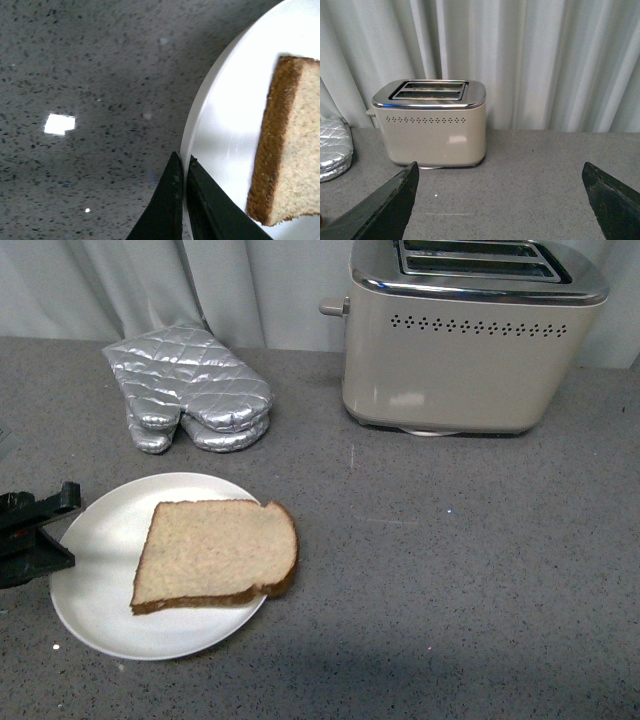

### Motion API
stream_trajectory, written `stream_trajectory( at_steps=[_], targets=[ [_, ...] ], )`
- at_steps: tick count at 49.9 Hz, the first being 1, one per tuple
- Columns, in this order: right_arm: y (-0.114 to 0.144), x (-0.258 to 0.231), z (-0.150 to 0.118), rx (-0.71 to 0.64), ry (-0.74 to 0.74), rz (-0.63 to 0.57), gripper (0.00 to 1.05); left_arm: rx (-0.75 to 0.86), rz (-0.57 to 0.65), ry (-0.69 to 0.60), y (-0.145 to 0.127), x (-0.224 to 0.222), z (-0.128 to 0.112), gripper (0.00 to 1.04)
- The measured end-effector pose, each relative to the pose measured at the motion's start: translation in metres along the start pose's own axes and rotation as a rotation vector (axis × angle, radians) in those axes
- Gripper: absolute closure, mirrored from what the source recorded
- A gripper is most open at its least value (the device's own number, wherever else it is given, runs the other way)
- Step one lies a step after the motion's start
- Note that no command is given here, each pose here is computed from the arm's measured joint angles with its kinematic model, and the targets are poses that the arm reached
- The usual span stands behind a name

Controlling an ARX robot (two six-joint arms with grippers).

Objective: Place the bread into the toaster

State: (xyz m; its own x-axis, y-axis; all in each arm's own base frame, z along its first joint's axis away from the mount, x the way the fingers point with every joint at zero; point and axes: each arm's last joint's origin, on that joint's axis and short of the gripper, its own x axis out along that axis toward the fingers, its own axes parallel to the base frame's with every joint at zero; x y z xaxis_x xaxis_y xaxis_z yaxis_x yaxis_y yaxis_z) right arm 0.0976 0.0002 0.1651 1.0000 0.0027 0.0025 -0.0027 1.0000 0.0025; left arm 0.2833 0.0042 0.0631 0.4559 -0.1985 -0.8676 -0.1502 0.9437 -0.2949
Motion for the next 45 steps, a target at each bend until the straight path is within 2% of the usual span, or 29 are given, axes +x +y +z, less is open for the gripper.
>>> stream_trajectory(
  at_steps=[15, 27, 40, 45],
  targets=[
    [0.0, 0.0, 0.0, 0.0, 0.0, 0.0, 0.1, 0.01, -0.163, -0.002, -0.075, 0.008, 0.008, 1.02],
    [0.0, 0.0, 0.0, 0.0, 0.0, 0.0, 0.1, 0.067, -0.215, 0.094, -0.152, 0.055, 0.0, 1.02],
    [0.0, 0.0, 0.0, 0.0, 0.0, 0.0, 0.1, 0.089, -0.239, 0.126, -0.198, 0.083, 0.003, 1.02],
    [0.0, 0.0, 0.0, 0.0, 0.0, 0.0, 0.1, 0.105, -0.182, 0.122, -0.202, 0.088, 0.005, 1.02]
  ],
)
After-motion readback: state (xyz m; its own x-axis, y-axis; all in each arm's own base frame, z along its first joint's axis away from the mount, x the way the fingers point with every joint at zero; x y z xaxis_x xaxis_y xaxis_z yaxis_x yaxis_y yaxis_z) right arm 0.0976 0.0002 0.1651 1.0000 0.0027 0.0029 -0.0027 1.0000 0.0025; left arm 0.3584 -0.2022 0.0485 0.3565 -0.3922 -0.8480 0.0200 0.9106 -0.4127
